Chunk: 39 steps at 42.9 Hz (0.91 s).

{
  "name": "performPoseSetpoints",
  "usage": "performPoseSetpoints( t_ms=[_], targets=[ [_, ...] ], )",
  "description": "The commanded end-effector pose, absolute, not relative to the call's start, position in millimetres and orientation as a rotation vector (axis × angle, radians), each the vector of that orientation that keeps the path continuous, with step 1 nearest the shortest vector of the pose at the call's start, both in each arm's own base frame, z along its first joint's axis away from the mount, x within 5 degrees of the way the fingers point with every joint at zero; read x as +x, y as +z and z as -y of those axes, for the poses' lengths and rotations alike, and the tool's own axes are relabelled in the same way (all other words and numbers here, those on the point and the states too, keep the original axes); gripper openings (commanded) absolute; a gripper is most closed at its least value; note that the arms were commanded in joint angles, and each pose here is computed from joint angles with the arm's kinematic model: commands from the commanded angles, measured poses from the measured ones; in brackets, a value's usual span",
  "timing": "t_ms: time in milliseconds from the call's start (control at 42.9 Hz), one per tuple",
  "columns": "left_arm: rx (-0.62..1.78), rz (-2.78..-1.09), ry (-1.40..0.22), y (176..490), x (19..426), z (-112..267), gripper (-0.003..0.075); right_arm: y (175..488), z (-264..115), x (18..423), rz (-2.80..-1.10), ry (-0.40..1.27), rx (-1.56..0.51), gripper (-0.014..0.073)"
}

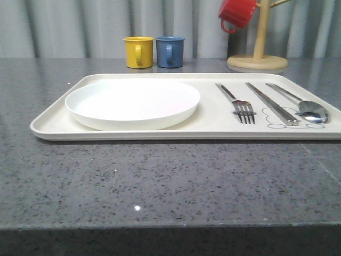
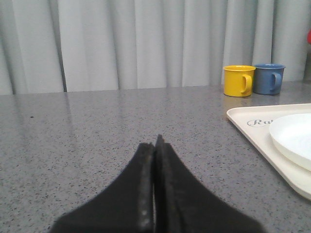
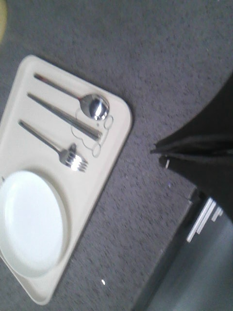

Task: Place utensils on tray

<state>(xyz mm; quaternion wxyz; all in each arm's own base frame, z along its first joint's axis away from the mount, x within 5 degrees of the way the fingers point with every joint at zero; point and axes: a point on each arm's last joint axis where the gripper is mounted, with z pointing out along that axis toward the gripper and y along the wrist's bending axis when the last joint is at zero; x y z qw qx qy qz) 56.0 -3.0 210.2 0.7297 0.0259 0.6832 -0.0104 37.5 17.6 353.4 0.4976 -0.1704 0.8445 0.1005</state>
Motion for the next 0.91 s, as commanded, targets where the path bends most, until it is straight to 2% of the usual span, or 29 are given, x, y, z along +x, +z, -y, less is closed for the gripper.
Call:
performPoseSetpoints(
  t_ms=[0, 140, 303, 420, 537, 887],
  targets=[
    [0.04, -1.416, -0.022, 214, 54, 2, -0.002, 346, -13, 46, -1.862, 0.155, -0.319, -0.0118],
    [0.04, -1.416, -0.022, 214, 54, 2, -0.002, 306, -9, 50, -1.679, 0.094, -0.191, -0.0118],
    [0.04, -1.416, -0.022, 214, 54, 2, -0.002, 248, -6, 54, -1.557, 0.048, -0.121, -0.0118],
    [0.04, -1.416, -0.022, 214, 54, 2, -0.002, 225, -4, 54, -1.474, 0.046, -0.076, -0.0118],
    [0.04, -1.416, -0.022, 214, 54, 2, -0.002, 211, -2, 55, -1.42, 0.034, -0.03, -0.0118],
    [0.04, -1.416, -0.022, 214, 54, 2, -0.002, 211, -1, 55, -1.431, 0.044, 0.003, -0.0118]
  ],
)
